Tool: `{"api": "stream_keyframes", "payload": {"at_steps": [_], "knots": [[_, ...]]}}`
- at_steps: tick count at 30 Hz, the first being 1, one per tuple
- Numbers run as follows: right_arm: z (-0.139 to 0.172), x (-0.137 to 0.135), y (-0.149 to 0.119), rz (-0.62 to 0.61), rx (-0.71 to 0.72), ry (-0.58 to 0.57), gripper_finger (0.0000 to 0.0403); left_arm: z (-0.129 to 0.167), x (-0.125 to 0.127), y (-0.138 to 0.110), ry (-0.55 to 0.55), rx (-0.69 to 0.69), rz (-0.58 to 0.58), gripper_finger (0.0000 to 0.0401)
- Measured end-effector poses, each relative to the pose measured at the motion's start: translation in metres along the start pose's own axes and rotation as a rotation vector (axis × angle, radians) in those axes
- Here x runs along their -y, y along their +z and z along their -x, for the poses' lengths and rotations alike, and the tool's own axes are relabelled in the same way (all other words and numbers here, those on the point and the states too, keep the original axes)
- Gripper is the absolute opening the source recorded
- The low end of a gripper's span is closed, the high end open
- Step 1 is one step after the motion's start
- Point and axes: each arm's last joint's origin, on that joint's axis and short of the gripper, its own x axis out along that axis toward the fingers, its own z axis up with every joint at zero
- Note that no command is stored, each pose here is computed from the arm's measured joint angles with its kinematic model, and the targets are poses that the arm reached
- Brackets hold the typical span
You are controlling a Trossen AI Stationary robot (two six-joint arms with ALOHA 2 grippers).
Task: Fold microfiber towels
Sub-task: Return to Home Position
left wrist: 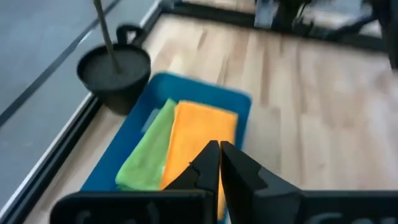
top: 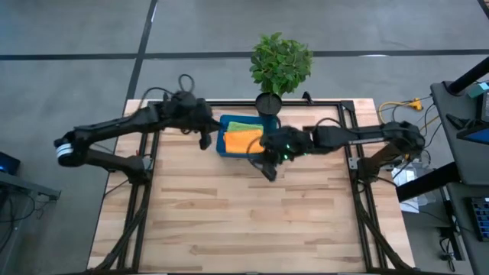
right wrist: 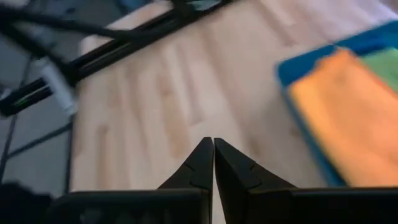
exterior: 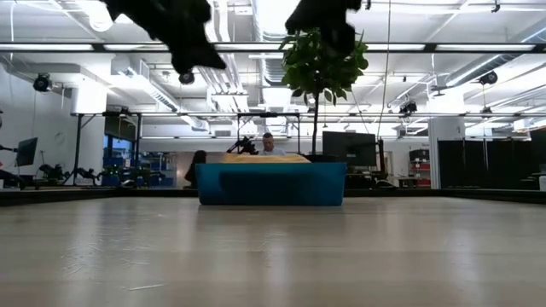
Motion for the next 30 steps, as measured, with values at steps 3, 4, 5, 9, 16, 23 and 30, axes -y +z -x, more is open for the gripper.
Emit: {"api": "stream_keyframes", "payload": {"at_steps": [3,4,5,9,16,23,30], "knots": [[0.003,-0.016,-0.007,0.062,-0.01,0.042,0.0008,0.022,0.007,0.005,-0.014,0.069,0.048,0.0],[0.003,-0.02,-0.009,0.09,-0.015,0.051,0.0008,0.027,0.009,0.006,-0.019,0.087,0.046,0.0],[0.003,-0.023,-0.011,0.108,-0.022,0.058,0.0008,0.032,0.011,0.007,-0.027,0.101,0.041,0.0],[0.003,-0.032,-0.015,0.127,-0.023,0.085,0.0008,0.04,0.018,0.01,-0.092,0.146,0.043,0.0],[0.019,-0.026,0.017,0.271,0.337,0.236,0.0009,0.038,0.023,0.044,-0.216,0.456,0.301,0.0],[0.045,-0.005,0.035,0.155,1.039,0.547,0.0009,0.042,0.039,0.069,-0.355,0.74,0.287,0.0],[0.091,0.035,0.021,0.042,1.303,0.582,0.0009,0.063,0.047,0.077,-0.373,0.859,0.277,0.0]]}}
